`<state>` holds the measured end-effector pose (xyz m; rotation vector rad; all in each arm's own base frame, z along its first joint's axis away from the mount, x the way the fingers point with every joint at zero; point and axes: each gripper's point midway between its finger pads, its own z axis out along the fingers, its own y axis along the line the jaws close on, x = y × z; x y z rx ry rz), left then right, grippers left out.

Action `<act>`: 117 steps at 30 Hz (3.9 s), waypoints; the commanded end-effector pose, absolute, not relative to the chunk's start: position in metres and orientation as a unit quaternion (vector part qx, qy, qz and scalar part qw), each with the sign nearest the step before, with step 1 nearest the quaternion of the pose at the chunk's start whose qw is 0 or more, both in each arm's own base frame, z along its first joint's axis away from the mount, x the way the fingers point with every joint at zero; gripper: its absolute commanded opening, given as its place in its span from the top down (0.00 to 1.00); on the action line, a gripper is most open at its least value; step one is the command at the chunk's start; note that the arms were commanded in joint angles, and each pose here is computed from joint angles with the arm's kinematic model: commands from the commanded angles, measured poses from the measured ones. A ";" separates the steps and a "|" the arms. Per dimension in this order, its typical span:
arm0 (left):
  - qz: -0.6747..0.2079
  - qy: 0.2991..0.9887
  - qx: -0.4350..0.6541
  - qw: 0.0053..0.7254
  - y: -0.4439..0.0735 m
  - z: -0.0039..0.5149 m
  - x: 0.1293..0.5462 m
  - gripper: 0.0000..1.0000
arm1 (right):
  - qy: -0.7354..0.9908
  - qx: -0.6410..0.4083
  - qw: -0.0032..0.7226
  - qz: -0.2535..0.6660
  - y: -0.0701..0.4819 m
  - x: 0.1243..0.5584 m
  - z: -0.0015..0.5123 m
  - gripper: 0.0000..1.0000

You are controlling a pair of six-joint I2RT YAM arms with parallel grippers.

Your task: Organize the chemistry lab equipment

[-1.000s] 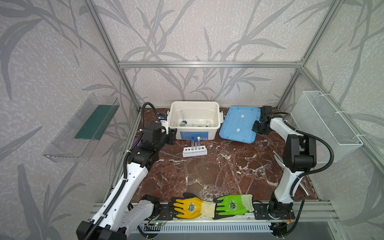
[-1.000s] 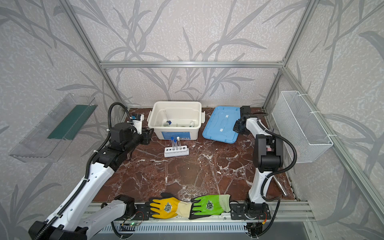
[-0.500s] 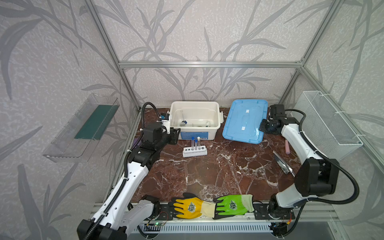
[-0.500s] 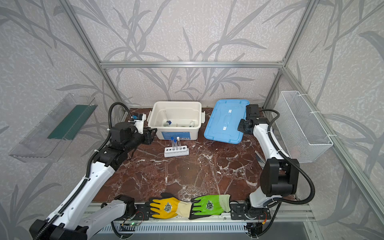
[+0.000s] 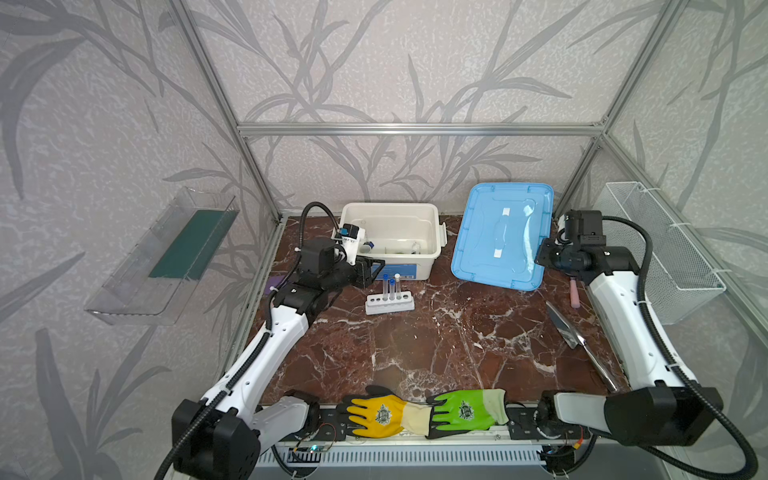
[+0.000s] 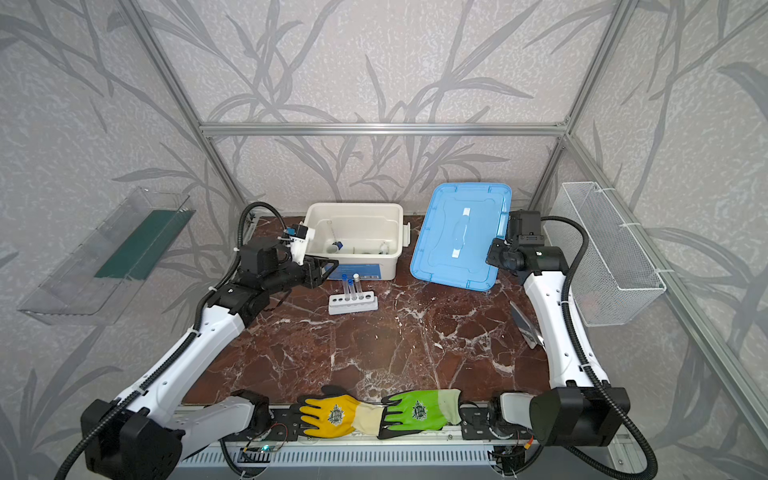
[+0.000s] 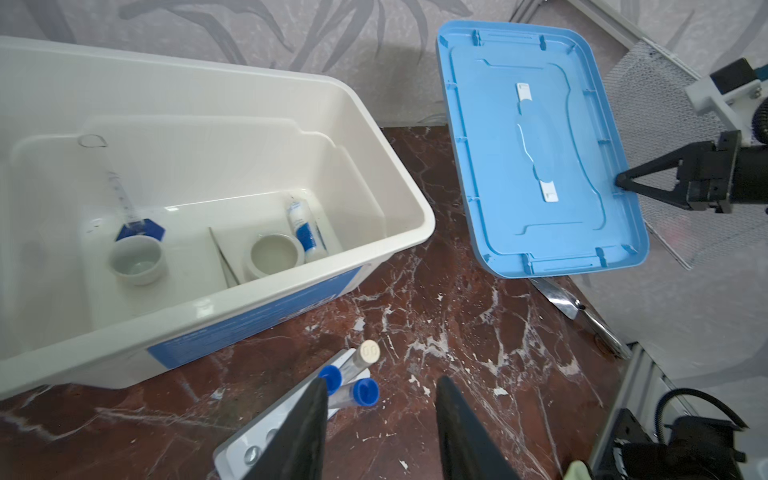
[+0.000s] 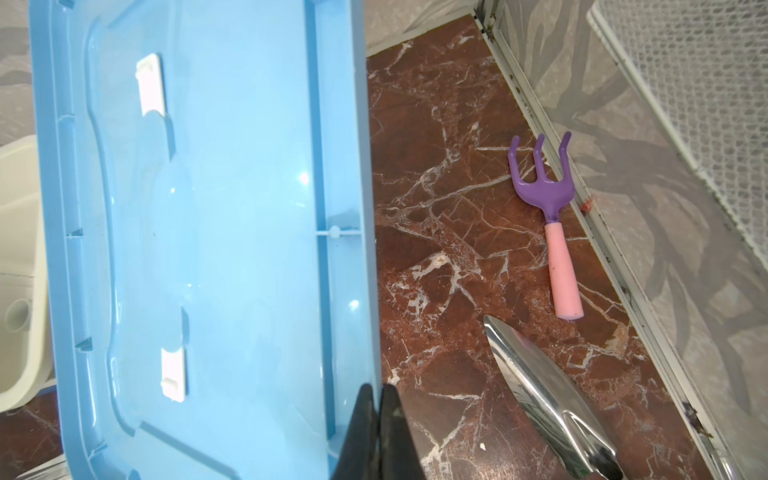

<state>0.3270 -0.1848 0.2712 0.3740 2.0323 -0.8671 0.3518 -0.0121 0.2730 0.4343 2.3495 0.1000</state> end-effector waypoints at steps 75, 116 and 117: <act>-0.506 0.671 0.337 0.424 -0.337 0.380 0.340 0.87 | 0.867 0.010 0.476 0.149 0.068 0.324 0.353 0.62; 0.419 0.605 0.365 0.571 -0.136 0.490 0.381 0.87 | 0.764 -0.024 0.385 0.517 0.179 0.354 0.425 0.02; 0.423 0.599 0.368 0.571 -0.137 0.490 0.380 0.87 | 0.757 -0.024 0.382 0.530 0.182 0.355 0.431 0.01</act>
